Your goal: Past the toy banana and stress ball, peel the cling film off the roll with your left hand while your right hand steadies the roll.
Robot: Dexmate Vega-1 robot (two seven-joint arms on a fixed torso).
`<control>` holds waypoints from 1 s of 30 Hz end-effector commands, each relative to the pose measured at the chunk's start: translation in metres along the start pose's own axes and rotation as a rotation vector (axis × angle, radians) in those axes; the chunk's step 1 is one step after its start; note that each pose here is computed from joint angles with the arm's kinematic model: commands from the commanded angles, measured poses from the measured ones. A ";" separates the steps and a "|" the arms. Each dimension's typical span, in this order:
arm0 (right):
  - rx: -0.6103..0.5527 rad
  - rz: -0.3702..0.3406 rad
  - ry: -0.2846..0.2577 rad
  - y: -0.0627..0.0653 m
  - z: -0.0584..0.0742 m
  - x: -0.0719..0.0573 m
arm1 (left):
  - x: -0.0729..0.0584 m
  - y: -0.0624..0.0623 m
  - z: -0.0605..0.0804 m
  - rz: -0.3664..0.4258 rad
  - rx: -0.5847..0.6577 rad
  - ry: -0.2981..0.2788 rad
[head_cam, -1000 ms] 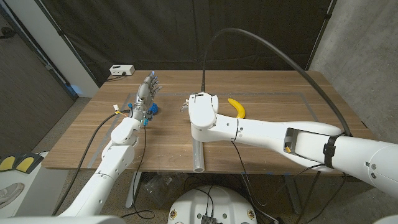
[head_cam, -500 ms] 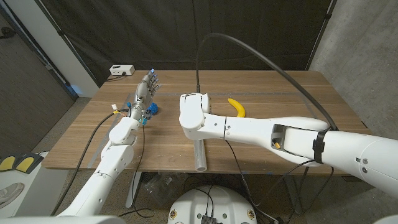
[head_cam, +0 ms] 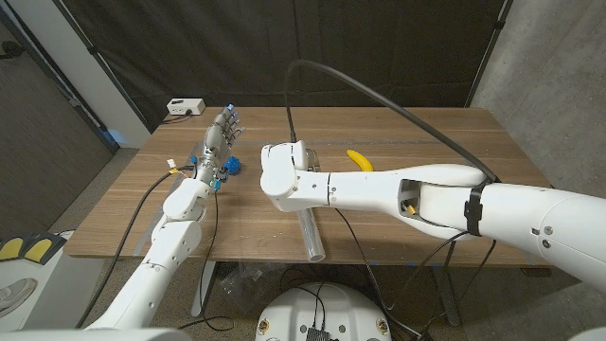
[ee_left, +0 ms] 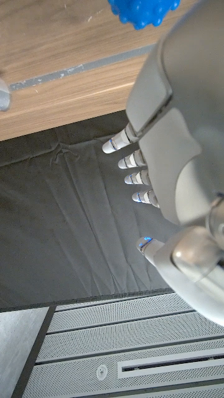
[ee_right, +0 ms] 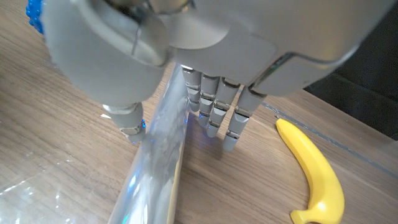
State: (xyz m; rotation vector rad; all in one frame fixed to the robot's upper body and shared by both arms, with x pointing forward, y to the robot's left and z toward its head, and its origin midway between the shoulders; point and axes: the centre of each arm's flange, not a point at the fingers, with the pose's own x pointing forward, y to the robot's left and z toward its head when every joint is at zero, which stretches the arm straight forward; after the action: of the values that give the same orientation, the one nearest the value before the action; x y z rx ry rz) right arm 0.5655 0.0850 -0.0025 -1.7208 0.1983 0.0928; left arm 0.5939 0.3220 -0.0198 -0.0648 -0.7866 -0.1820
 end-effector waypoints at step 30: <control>0.074 0.025 0.096 0.001 -0.020 0.050 | 0.012 0.006 -0.003 -0.016 0.002 0.006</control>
State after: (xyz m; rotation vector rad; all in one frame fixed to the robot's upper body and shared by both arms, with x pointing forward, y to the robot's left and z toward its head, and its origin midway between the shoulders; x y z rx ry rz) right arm 0.5999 0.0689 -0.0048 -1.6561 0.2351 0.0167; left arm 0.6022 0.3271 -0.0151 -0.0552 -0.7873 -0.1992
